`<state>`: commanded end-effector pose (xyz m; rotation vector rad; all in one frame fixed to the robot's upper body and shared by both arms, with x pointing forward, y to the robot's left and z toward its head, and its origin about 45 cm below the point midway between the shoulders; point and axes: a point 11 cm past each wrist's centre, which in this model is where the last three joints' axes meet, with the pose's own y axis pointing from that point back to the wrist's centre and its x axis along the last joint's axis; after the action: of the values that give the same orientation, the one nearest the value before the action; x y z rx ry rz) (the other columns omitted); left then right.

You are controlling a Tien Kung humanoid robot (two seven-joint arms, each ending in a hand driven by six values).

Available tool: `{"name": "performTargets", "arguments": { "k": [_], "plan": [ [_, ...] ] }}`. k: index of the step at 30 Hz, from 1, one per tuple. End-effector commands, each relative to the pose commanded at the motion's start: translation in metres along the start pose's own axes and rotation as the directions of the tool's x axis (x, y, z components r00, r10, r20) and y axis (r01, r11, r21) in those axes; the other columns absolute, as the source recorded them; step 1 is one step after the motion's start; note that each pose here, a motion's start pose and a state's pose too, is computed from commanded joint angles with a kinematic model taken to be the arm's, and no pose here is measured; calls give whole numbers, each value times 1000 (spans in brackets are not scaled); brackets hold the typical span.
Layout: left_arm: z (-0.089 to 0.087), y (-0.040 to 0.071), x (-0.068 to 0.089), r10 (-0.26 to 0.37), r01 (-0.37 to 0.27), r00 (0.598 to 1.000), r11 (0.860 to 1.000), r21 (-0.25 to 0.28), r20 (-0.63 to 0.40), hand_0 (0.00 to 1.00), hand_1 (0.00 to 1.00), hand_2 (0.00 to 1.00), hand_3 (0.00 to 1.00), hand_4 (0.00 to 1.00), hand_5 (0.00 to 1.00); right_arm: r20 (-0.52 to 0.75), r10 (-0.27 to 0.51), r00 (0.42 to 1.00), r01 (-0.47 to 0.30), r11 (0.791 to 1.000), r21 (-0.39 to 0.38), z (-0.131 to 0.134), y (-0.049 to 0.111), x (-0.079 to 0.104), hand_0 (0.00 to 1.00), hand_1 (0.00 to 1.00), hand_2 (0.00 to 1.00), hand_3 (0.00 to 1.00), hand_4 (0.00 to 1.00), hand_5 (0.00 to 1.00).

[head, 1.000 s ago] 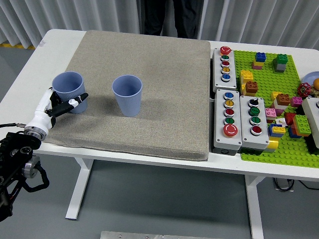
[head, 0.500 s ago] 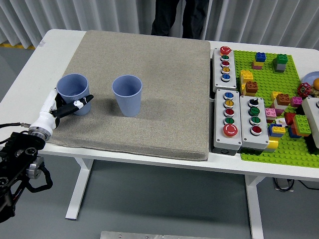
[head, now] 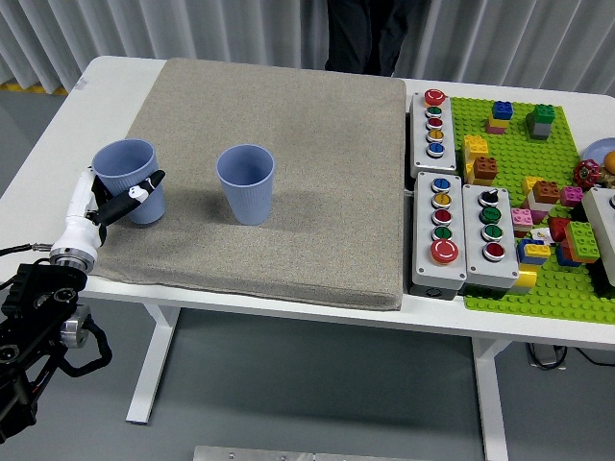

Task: Pick cup pour cup place

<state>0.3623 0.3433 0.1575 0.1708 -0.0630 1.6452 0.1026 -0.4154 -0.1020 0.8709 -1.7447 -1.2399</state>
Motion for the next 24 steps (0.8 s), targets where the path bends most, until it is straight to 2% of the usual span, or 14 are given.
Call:
{"name": "performTargets", "arguments": {
  "k": [7,9,11,19,20,24],
  "plan": [
    [40,-3,0,-4,20,991,993,-120,130,466,441,469,489,834,169,0,2,1000,-2,1000,2,-1,0,1,722,689,735,706,316,302],
    [57,-6,0,-9,43,980,985,-167,200,474,446,473,487,850,187,0,2,1000,-2,1000,5,-2,0,2,722,689,735,706,317,303],
    [67,-7,-1,-10,62,967,979,-194,255,474,446,473,487,850,187,-1,3,1000,-3,1000,5,-3,0,2,722,689,735,706,317,303],
    [87,-19,-6,-22,115,929,966,-231,370,484,447,478,492,861,205,-1,6,1000,-6,1000,2,-1,0,3,722,690,736,705,317,303],
    [88,-20,-6,-22,119,925,965,-234,380,492,462,494,503,826,154,-2,7,1000,-7,1000,2,-1,0,4,723,689,736,705,317,303],
    [93,-24,-8,-23,139,903,961,-241,428,492,462,494,503,826,154,-5,9,1000,-9,1000,-2,1,0,5,723,689,736,705,317,303]
  ]
}}
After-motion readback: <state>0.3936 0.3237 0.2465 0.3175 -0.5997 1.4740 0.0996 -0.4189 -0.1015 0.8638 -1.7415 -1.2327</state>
